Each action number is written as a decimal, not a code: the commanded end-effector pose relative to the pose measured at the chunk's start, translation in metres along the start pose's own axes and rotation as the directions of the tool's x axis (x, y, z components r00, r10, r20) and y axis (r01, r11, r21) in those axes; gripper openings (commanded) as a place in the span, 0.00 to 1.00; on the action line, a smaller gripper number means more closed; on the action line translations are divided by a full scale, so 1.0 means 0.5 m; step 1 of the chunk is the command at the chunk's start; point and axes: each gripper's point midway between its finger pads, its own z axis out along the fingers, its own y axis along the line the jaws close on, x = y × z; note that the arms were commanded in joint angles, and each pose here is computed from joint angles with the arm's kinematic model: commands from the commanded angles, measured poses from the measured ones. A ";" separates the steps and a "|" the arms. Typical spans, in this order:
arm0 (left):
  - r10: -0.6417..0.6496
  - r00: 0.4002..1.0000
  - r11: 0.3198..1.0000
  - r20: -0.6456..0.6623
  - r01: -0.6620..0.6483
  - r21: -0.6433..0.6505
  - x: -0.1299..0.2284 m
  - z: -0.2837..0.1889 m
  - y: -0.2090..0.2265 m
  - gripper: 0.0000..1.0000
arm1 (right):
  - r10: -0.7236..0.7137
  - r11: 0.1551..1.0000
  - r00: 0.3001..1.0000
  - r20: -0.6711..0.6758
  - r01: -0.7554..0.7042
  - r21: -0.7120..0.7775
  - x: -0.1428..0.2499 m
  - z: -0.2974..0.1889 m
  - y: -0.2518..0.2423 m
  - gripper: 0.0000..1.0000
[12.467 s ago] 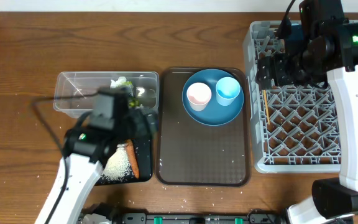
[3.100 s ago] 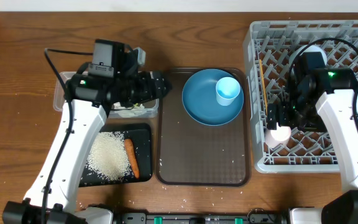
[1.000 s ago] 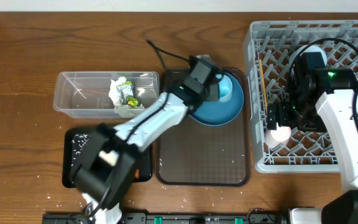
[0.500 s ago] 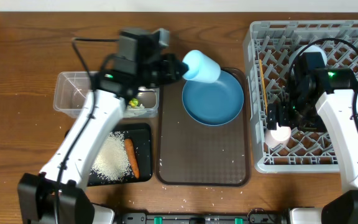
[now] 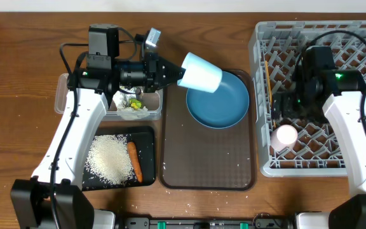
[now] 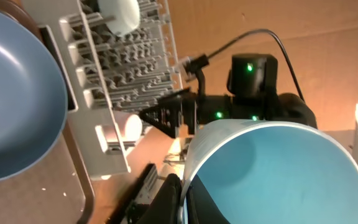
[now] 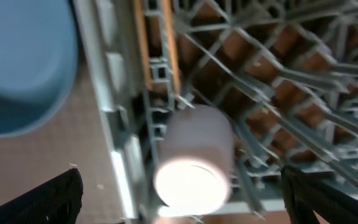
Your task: Sort waste into correct bins and load items into the dishwasher rack
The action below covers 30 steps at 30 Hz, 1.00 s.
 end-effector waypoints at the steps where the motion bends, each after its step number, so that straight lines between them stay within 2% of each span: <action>1: 0.028 0.999 0.999 -0.031 -0.027 0.046 0.010 -0.001 -0.019 0.06 | 0.091 0.985 0.996 -0.015 -0.092 -0.143 0.002 -0.010 0.044 0.99; 3: 0.028 0.999 0.999 -0.031 -0.027 0.047 0.010 -0.001 -0.019 0.06 | 0.096 0.961 0.995 -0.035 -0.102 -0.256 0.003 -0.019 0.084 0.99; 6: 0.028 0.999 0.998 -0.038 -0.025 0.057 0.013 -0.001 -0.023 0.06 | -0.014 0.872 1.000 -0.016 0.005 -0.489 0.001 -0.058 0.161 0.99; 8: 0.028 0.999 0.997 -0.045 -0.025 0.066 0.015 -0.002 -0.026 0.06 | -0.159 0.697 0.984 0.078 0.168 -0.698 0.013 -0.118 0.231 0.99; 9: 0.028 0.998 0.997 -0.048 -0.025 0.071 0.017 -0.002 -0.027 0.06 | -0.210 0.546 0.963 0.167 0.257 -0.797 0.021 -0.166 0.266 0.98; 11: 0.028 0.998 0.997 -0.050 -0.025 0.073 0.017 -0.002 -0.028 0.06 | -0.220 0.279 0.924 0.312 0.367 -0.887 0.034 -0.252 0.305 0.98; 13: 0.028 0.998 0.997 -0.054 -0.024 0.078 0.018 -0.002 -0.030 0.06 | -0.188 0.117 0.899 0.397 0.421 -0.899 0.041 -0.307 0.318 0.98; 14: 0.028 0.998 0.996 -0.060 -0.023 0.082 0.021 0.000 -0.031 0.06 | -0.172 0.062 0.890 0.423 0.438 -0.897 0.043 -0.326 0.321 0.98; 21: 0.035 0.991 0.996 -0.129 -0.023 0.092 0.056 0.043 -0.045 0.06 | -0.135 -0.044 0.859 0.493 0.492 -0.869 0.046 -0.361 0.325 0.95; 30: 0.044 0.985 0.995 -0.165 -0.028 0.097 0.076 0.066 -0.052 0.06 | -0.152 -0.068 0.826 0.543 0.539 -0.839 0.056 -0.364 0.339 0.96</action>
